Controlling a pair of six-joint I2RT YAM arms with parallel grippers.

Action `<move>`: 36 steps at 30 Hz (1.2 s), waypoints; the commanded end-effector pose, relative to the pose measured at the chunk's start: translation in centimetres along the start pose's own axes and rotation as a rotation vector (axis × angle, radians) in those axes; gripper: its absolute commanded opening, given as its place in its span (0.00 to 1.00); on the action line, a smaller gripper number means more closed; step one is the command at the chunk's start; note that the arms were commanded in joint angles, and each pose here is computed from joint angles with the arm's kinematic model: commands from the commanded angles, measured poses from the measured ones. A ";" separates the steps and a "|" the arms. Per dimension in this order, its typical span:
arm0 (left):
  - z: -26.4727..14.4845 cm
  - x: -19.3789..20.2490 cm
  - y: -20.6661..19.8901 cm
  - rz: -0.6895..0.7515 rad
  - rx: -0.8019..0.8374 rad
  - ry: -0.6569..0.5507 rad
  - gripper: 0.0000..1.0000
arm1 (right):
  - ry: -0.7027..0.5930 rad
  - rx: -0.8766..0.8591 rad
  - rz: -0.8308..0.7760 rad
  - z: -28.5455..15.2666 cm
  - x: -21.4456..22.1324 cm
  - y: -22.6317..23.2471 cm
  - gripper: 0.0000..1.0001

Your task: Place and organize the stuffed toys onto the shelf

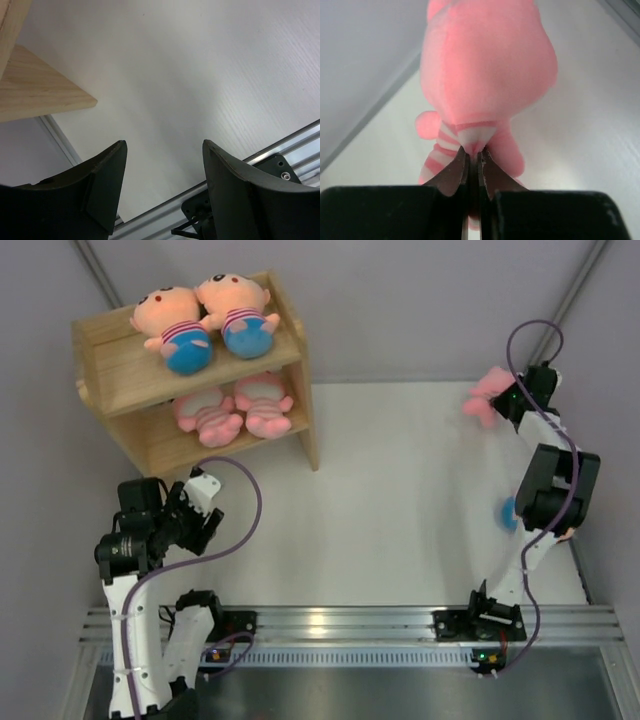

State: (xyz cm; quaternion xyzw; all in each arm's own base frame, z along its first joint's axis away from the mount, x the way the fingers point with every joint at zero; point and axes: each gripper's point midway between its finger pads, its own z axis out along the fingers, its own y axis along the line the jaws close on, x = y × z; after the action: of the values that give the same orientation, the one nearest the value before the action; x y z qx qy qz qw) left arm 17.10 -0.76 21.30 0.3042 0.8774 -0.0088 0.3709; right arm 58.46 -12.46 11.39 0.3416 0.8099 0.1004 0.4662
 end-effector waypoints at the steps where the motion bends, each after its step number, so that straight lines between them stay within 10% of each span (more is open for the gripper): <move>1: -1.3 -2.5 -1.3 -0.041 0.052 -0.111 0.67 | -0.289 -0.420 -0.011 -16.1 -7.6 13.0 0.00; 16: -5.6 -10.6 -4.4 0.060 0.262 -0.427 0.80 | -0.030 -1.165 0.166 -47.0 10.8 27.9 0.00; 29: -9.5 -15.2 -6.9 0.106 0.356 -0.636 0.84 | 0.160 -1.371 0.115 -55.1 22.8 34.0 0.00; 36: -12.6 -17.1 -1.2 0.131 -0.035 -0.680 0.83 | 0.277 -1.488 -0.072 -57.2 27.7 35.4 0.00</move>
State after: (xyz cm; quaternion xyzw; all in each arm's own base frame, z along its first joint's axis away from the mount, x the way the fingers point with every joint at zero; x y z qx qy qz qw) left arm 16.39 -10.00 36.94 0.3653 0.7135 -0.1657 0.5744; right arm 20.15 40.11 35.97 -0.0626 0.6498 0.6061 0.4543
